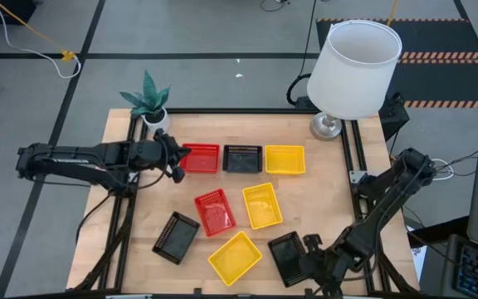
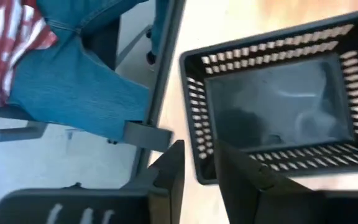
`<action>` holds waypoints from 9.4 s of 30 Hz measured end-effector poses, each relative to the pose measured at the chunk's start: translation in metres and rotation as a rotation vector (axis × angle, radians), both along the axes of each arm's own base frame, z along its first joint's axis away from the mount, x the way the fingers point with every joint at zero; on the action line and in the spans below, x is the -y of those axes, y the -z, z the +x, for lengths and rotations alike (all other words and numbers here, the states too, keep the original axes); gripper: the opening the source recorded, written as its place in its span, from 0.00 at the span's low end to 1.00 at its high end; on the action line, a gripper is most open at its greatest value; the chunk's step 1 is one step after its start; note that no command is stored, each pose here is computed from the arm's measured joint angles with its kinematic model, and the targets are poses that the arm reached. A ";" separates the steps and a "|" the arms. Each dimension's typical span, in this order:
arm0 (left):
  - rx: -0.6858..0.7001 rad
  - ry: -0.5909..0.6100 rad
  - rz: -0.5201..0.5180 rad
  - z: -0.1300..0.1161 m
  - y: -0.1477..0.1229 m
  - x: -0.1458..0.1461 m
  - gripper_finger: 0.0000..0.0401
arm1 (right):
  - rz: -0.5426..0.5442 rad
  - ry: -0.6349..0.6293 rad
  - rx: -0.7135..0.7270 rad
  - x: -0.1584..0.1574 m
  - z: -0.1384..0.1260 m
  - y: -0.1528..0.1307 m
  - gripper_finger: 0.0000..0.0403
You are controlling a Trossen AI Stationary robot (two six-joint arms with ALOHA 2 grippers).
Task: Stack baskets by color
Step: Stack the bottom right black bin on top of the top black bin
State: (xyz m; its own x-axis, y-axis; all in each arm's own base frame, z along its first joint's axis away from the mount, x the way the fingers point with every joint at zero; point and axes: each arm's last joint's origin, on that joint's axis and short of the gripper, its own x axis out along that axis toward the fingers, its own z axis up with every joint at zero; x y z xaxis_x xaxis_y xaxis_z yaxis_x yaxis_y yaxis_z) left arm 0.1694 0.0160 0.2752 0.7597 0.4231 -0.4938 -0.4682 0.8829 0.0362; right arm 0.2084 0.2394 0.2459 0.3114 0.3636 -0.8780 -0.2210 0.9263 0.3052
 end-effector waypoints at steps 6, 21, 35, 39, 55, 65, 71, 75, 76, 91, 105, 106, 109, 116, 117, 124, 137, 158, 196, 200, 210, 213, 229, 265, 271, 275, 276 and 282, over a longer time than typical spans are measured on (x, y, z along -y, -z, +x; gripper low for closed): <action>0.000 0.004 0.000 0.000 0.000 0.001 0.07 | -0.018 -0.038 -0.029 -0.008 0.009 0.019 0.35; 0.009 0.016 -0.010 0.001 -0.001 0.001 0.08 | -0.055 -0.201 -0.063 -0.019 0.020 0.050 0.40; 0.008 0.023 -0.003 0.001 -0.001 0.001 0.08 | -0.121 -0.275 -0.077 -0.014 0.019 0.056 0.03; 0.029 0.023 -0.002 0.002 -0.003 0.001 0.08 | -0.119 -0.277 -0.080 -0.015 0.017 0.054 0.04; 0.110 0.104 0.052 0.010 -0.011 0.005 0.08 | -0.219 -0.275 0.083 0.011 -0.032 -0.015 0.01; 0.168 0.240 0.166 0.027 -0.016 0.020 0.08 | -0.363 -0.243 0.204 0.030 -0.049 -0.037 0.00; 0.177 0.282 0.207 0.035 -0.015 0.025 0.08 | -0.400 -0.247 0.211 0.030 -0.049 -0.035 0.00; 0.192 0.323 0.228 0.039 -0.015 0.029 0.08 | -0.436 -0.261 0.248 0.032 -0.050 -0.037 0.00; 0.198 0.328 0.230 0.040 -0.016 0.030 0.08 | -0.448 -0.265 0.264 0.033 -0.050 -0.039 0.00; 0.218 0.347 0.218 0.040 -0.017 0.031 0.08 | -0.857 -0.465 0.578 0.071 -0.053 -0.076 0.00; 0.261 0.565 0.252 0.061 -0.036 0.071 0.40 | -1.122 -0.545 0.611 0.111 -0.009 -0.075 0.00; 0.255 0.579 0.262 0.065 -0.039 0.076 0.42 | -1.117 -0.566 0.619 0.113 -0.006 -0.070 0.00; 0.228 0.622 0.290 0.079 -0.043 0.089 0.48 | -1.090 -0.580 0.672 0.120 0.004 -0.054 0.00; 0.096 0.706 0.337 0.116 -0.041 0.115 0.51 | -1.114 -0.693 0.742 0.139 0.012 -0.027 0.00; 0.075 0.709 0.338 0.121 -0.042 0.117 0.51 | -1.104 -0.694 0.744 0.142 0.013 -0.026 0.00; -0.112 0.664 0.338 0.152 -0.032 0.123 0.51 | -1.049 -0.696 0.758 0.152 0.012 -0.026 0.00; -0.181 0.703 0.311 0.164 -0.024 0.121 0.51 | -1.037 -0.686 0.735 0.153 0.011 -0.023 0.00; -0.261 0.708 0.253 0.164 -0.016 0.110 0.43 | -1.026 -0.639 0.729 0.157 0.013 -0.024 0.00; -0.364 0.434 0.294 0.166 -0.011 0.070 0.02 | -0.847 0.196 0.830 0.158 0.021 -0.050 0.42; -0.336 0.363 0.263 0.170 -0.012 0.059 0.02 | -0.765 0.350 0.760 0.154 0.031 -0.073 0.42; -0.313 0.339 0.256 0.171 -0.013 0.058 0.02 | -0.844 0.288 0.531 0.130 0.082 -0.068 0.40; -0.314 0.338 0.263 0.171 -0.013 0.060 0.04 | -0.870 0.283 0.577 0.127 0.093 -0.073 0.40; -0.411 0.415 0.354 0.187 0.017 0.065 0.04 | -0.674 0.363 0.393 0.166 0.100 -0.060 0.40; -0.382 0.407 0.359 0.190 0.016 0.066 0.11 | -0.619 0.262 0.258 0.201 0.101 -0.033 0.02; -0.328 0.375 0.385 0.192 0.012 0.074 0.29 | -0.630 0.252 0.259 0.202 0.101 -0.033 0.02; -0.314 0.325 0.422 0.188 0.007 0.082 0.46 | -0.641 0.231 0.259 0.202 0.101 -0.033 0.01; -0.304 0.306 0.426 0.186 0.004 0.083 0.49 | -0.647 0.219 0.258 0.202 0.101 -0.033 0.01; -0.294 0.248 0.344 0.160 -0.017 0.085 0.55 | -0.673 0.168 0.255 0.202 0.101 -0.032 0.01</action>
